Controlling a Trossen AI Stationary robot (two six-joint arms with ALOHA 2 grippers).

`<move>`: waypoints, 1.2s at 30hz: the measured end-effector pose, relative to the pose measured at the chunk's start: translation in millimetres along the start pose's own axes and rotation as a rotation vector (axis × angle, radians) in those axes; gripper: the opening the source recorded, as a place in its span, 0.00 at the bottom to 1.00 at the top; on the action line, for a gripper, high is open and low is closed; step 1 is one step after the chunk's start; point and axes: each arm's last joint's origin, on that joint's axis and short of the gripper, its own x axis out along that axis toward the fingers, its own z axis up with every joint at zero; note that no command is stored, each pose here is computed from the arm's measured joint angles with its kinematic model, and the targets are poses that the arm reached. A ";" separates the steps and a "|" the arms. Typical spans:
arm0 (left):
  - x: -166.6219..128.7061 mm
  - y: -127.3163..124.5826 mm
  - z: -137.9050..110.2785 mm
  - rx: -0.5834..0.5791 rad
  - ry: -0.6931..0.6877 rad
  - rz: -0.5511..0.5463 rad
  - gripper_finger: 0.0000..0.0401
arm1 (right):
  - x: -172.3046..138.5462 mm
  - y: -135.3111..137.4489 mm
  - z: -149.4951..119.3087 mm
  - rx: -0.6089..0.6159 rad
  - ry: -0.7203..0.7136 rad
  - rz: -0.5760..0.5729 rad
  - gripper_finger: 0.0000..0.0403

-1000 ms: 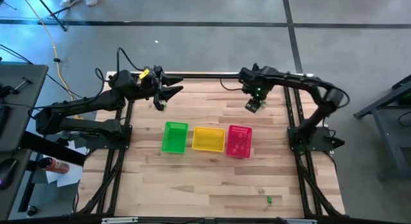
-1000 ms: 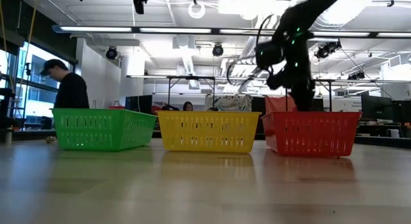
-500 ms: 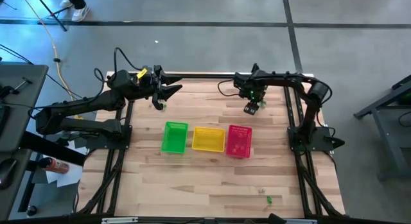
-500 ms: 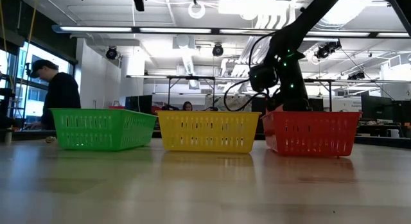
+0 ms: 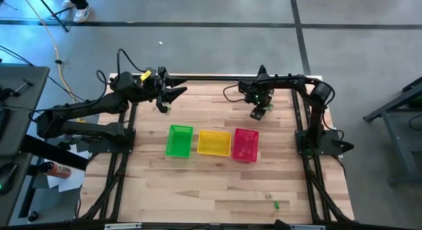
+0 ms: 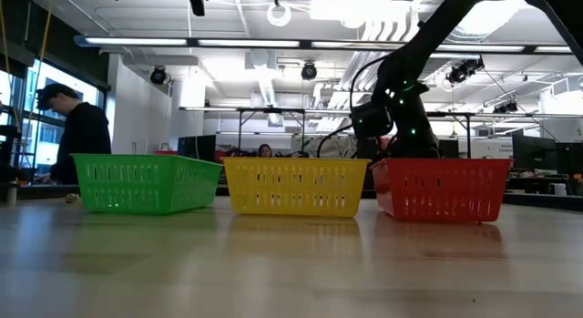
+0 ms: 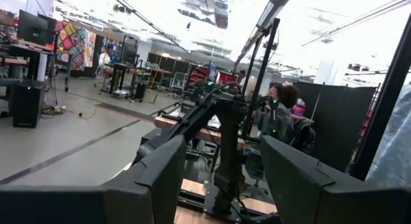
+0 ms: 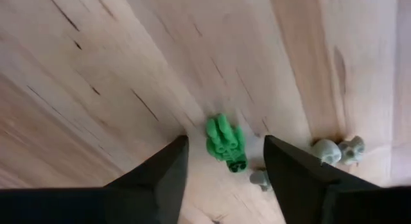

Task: Sort Halloween decoration
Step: Put the green skeleton toy into the green basket

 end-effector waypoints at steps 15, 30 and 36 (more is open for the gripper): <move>-4.3 -6.9 20.8 -0.053 -0.195 -0.068 0.47 | -48.3 18.3 -12.5 -0.054 -0.214 0.082 0.03; -6.3 -8.1 24.9 -0.054 -0.229 -0.079 0.47 | -181.3 89.2 -7.9 -0.317 -1.341 0.548 0.01; -6.7 -8.4 25.7 -0.053 -0.235 -0.081 0.47 | -179.8 124.0 10.8 -0.366 -1.452 0.627 0.00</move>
